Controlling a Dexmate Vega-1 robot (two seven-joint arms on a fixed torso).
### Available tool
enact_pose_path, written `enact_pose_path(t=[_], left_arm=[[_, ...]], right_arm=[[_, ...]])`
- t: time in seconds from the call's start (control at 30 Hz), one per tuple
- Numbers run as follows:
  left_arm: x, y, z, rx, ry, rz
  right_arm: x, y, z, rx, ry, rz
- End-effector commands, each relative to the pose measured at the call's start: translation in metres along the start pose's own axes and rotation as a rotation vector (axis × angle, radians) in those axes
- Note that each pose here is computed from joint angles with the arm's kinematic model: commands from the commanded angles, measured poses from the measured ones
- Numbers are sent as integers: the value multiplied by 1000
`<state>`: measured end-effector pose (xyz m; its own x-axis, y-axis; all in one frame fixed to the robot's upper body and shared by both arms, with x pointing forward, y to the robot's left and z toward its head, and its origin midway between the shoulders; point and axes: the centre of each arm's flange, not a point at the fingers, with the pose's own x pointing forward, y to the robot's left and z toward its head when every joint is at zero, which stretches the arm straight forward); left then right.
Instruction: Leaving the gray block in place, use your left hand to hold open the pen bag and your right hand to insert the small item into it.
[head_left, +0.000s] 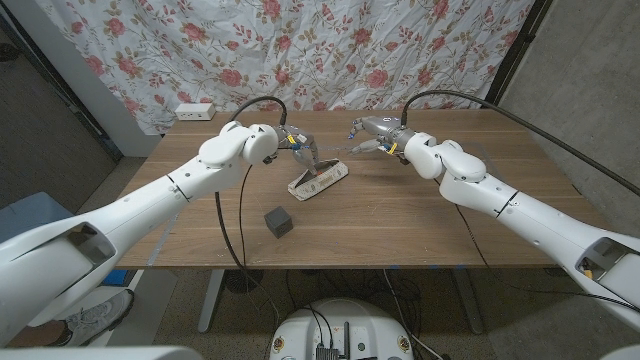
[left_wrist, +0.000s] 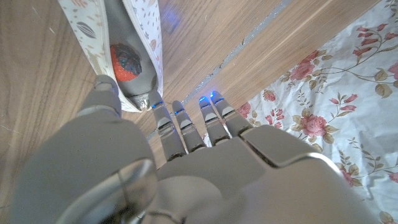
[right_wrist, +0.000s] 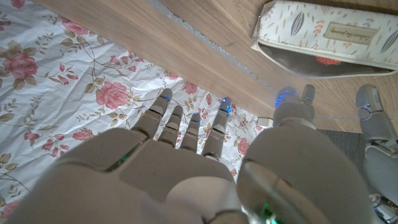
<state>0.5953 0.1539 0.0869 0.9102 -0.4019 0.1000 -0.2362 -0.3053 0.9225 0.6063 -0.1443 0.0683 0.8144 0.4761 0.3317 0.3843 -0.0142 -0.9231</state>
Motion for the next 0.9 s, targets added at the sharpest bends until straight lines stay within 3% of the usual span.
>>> enact_pose_path(t=[0.03,0.9], left_arm=[[-14,2,-13,-99,48,65],[-19,-13,-44,-375,87,169]], right_arm=[[-2,-1,-12,63,-10,2],[-15,12,-40,328,25,-83]])
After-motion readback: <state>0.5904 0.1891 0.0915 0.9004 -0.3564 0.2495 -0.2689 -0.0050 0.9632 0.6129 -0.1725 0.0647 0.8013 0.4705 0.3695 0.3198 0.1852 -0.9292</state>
